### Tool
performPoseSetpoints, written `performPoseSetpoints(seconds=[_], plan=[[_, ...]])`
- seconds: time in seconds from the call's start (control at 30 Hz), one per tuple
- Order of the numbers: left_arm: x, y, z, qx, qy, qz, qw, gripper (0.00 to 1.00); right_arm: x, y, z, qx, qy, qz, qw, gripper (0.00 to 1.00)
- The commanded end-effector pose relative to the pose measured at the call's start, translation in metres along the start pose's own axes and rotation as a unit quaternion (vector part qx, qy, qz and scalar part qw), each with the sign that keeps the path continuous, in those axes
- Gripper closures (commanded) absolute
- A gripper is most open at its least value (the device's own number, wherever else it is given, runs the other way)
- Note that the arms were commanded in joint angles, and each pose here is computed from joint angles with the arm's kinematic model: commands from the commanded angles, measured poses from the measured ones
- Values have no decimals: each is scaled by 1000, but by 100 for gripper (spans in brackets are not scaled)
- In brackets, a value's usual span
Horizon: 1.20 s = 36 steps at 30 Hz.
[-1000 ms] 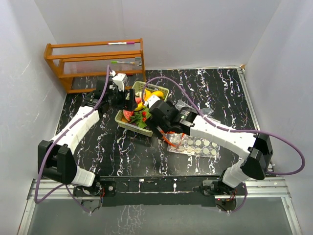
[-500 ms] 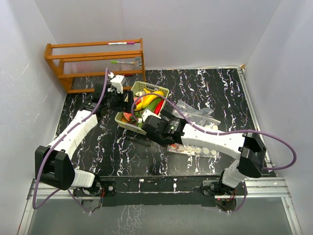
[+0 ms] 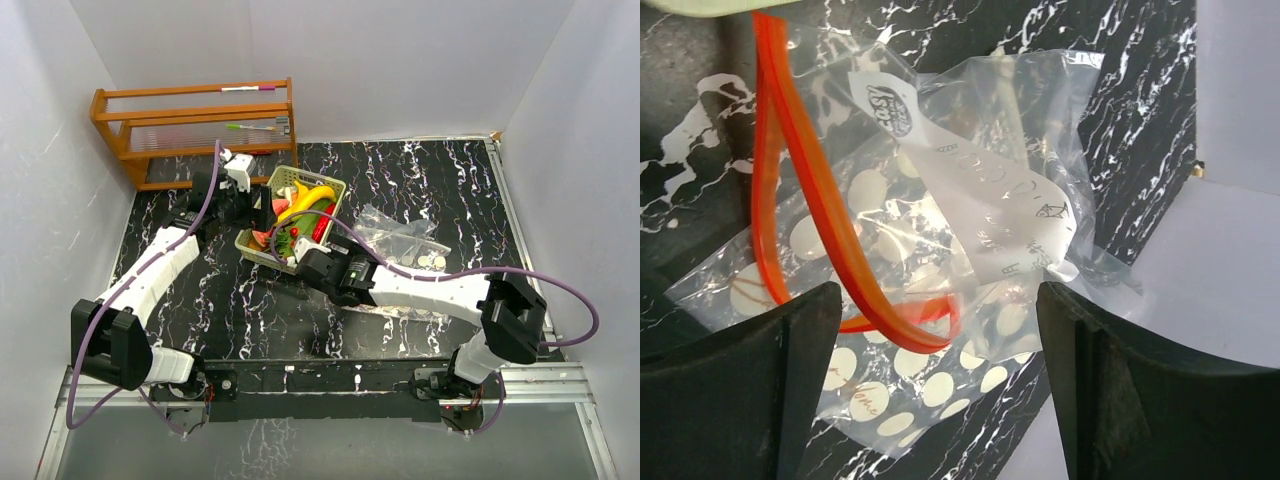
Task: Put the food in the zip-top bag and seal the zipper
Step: Pick up the zipper food storage bag at the center of the board.
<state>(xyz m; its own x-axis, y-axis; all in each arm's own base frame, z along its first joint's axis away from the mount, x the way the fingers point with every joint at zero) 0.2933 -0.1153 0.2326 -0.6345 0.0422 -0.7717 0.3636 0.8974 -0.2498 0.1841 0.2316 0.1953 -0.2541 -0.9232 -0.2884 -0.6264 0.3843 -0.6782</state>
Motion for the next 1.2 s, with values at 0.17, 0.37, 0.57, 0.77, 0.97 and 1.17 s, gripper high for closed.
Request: performPoseSetpoints(seconds=[0.17, 0.37, 0.57, 0.77, 0.97, 1.17], plan=[[1, 0, -12, -7, -18, 4, 1000, 3, -9, -17, 6, 104, -88, 39, 990, 42], [5, 0, -13, -9, -17, 5, 1000, 3, -1, -18, 19, 134, -89, 67, 985, 74], [3, -1, -15, -8, -21, 5, 1000, 3, -1, -41, 17, 182, -88, 127, 971, 92], [-12, -8, -24, 11, -43, 2, 999, 3, -23, -94, -20, 190, -134, 220, 948, 92], [-30, -36, -40, 137, -110, 4, 984, 3, -38, -121, -45, 178, -159, 303, 923, 92], [-48, -57, -47, 245, -191, -33, 950, 3, -51, -136, -44, 169, -177, 369, 897, 92]])
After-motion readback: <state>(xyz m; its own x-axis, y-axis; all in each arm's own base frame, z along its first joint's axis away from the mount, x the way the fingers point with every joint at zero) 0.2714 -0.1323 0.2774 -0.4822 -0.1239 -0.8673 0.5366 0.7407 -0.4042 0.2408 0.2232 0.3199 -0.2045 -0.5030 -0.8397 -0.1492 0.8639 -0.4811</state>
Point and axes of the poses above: each gripper's point midway between its finger pads, its own z axis out along the fingers, its own y axis along the line the jaws close on, x = y × z, the point moved 9 cm from there along -z, back along the fingers, and after that the axes turned 3 degrees about -z, right-handed, at the moved point
